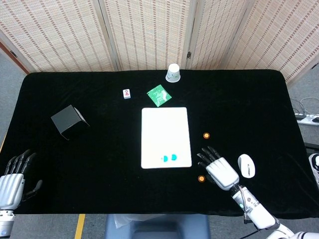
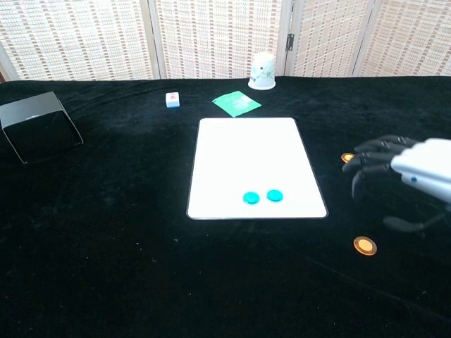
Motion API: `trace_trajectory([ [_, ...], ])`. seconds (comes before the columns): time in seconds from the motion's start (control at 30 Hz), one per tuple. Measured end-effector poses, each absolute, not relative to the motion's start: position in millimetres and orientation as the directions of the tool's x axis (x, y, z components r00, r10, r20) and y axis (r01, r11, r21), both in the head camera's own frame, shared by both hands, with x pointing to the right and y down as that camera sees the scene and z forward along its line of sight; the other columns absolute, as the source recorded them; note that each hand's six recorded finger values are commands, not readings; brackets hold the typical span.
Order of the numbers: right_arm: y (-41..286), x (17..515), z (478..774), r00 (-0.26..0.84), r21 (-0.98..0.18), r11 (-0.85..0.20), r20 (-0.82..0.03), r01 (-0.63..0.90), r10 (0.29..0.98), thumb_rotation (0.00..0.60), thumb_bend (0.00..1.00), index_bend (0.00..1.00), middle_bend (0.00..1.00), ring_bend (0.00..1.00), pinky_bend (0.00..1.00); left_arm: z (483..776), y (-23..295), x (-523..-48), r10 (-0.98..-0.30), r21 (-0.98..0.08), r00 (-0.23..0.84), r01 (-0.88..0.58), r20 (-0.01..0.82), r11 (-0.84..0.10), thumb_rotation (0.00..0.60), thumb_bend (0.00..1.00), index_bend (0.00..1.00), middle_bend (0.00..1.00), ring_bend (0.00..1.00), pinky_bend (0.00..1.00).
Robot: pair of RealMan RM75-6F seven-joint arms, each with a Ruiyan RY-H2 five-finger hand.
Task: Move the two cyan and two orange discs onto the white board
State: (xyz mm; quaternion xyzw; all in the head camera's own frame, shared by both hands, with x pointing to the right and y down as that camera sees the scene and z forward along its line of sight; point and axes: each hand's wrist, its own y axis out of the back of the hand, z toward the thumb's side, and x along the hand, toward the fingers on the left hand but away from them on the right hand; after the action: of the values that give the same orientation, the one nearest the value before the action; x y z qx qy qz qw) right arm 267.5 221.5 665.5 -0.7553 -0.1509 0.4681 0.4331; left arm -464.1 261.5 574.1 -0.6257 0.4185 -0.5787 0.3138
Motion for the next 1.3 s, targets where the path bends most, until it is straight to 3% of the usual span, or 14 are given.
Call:
trace_trajectory([
  [0.47,249,268,693,0.518,-0.762,-0.613,-0.617,-0.207,0.592,0.6,0.45,0.39,0.16,0.01,0.0,574,265,-465,-0.886,-0.875,-0.018,-0.165,0.464,-0.455,0.6,0.4,0.11,0.02,0.07,0.0],
  [0.97,251,265,704,0.515,-0.756,-0.623,-0.623,-0.202,0.589,0.6,0.45,0.39,0.16,0.01,0.0,575,266,-468,-0.886,-0.875,-0.02,-0.168,0.463,-0.454,0.6,0.4,0.11,0.02,0.07,0.0],
  [1.3,250,260,705,0.52,-0.754,-0.626,-0.623,-0.202,0.584,0.6,0.45,0.53,0.19,0.03,0.0,576,267,-470,-0.885,-0.875,-0.024,-0.169,0.465,-0.454,0.6,0.4,0.11,0.02,0.06,0.0],
])
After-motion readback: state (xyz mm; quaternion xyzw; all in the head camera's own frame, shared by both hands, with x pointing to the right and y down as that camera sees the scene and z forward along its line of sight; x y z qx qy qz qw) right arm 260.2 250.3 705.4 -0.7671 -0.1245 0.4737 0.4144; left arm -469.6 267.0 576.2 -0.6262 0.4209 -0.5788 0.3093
